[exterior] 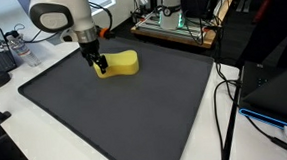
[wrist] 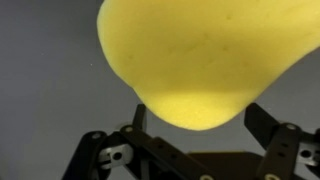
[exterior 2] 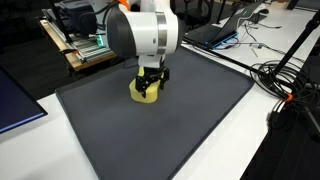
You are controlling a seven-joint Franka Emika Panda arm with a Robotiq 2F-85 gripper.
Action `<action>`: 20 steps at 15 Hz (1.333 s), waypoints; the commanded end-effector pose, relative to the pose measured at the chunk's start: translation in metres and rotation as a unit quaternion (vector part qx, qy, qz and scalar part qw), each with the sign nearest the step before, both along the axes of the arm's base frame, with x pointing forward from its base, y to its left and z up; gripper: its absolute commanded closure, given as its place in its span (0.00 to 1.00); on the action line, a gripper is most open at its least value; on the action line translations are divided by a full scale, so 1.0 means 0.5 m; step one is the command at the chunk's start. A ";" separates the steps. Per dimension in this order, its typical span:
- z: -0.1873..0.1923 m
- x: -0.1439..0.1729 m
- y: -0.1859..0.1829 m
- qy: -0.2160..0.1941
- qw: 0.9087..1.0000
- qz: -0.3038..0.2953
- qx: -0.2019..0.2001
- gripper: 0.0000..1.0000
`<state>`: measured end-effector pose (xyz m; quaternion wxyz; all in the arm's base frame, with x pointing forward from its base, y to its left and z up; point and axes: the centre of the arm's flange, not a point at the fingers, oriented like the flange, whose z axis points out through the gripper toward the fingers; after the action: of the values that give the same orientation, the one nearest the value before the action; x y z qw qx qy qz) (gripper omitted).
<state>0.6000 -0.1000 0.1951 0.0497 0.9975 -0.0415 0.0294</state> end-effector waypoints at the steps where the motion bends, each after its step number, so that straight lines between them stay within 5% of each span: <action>1: -0.026 0.047 -0.018 0.015 1.000 -0.013 0.005 0.07; 2: -0.031 0.046 -0.022 0.018 1.000 -0.015 0.001 0.26; 11: -0.022 0.027 -0.017 0.039 0.999 -0.023 -0.011 0.86; 15: -0.017 0.016 -0.015 0.045 0.999 -0.025 -0.016 0.95; 20: -0.004 0.002 -0.016 0.049 0.998 -0.028 -0.016 0.93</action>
<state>0.5867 -0.1143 0.1747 0.0648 0.9968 -0.0477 -0.0015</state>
